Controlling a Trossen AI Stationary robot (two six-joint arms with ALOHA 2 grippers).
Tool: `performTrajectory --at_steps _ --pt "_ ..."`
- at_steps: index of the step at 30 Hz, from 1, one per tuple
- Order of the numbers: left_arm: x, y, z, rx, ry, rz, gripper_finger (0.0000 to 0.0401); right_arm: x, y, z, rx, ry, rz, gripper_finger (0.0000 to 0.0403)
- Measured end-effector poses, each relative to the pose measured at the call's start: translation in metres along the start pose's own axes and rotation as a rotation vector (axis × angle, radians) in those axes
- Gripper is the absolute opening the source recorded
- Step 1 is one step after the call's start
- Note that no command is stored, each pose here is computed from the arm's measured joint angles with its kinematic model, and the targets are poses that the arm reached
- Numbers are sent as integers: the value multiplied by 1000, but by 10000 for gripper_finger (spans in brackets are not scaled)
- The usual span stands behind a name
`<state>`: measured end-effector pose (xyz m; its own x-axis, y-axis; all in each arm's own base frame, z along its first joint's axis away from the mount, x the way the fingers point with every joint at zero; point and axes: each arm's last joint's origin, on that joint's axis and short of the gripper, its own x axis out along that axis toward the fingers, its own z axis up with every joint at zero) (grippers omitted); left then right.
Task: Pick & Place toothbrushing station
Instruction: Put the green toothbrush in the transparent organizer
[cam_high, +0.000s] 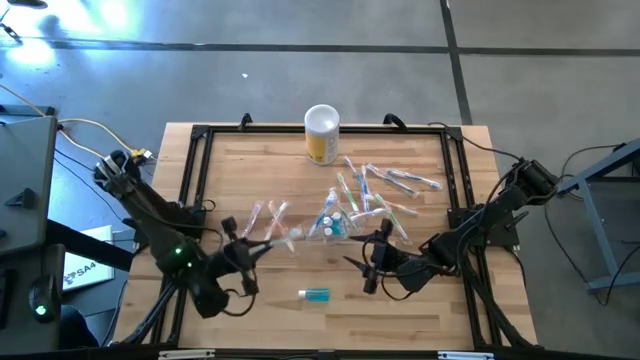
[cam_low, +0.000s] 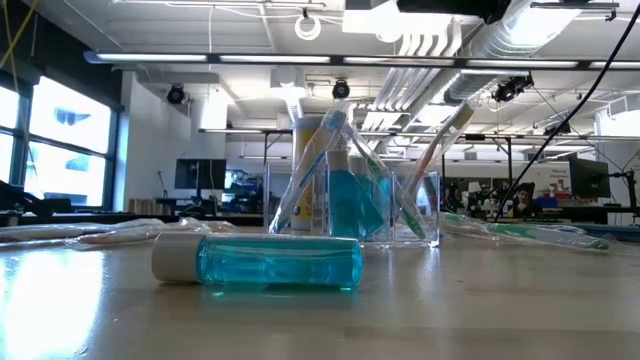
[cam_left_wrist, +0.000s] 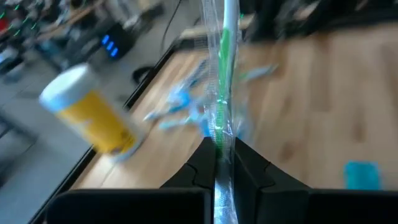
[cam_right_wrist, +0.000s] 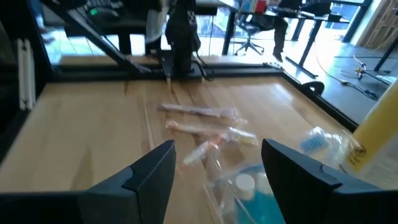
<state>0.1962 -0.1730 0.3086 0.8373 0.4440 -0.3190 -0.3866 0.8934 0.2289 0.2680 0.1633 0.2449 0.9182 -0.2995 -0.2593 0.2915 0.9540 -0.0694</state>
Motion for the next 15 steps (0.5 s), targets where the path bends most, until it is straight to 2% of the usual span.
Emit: performTrajectory --at_steps 5,8,10,12,15 --pt "13 -16 -6 -16 -129 -161 15 -1 3 12 5 -88 34 230" --pt "29 -20 -9 -29 -267 -375 15 -2 5 19 0 -137 86 230" --pt "37 -17 -11 -38 -373 -476 15 -2 6 22 4 -153 119 230" --pt "43 -11 -16 -29 -445 -498 15 -2 7 22 6 -153 138 230" --pt "55 -1 -26 -14 -492 -444 15 -1 7 20 10 -146 139 230"
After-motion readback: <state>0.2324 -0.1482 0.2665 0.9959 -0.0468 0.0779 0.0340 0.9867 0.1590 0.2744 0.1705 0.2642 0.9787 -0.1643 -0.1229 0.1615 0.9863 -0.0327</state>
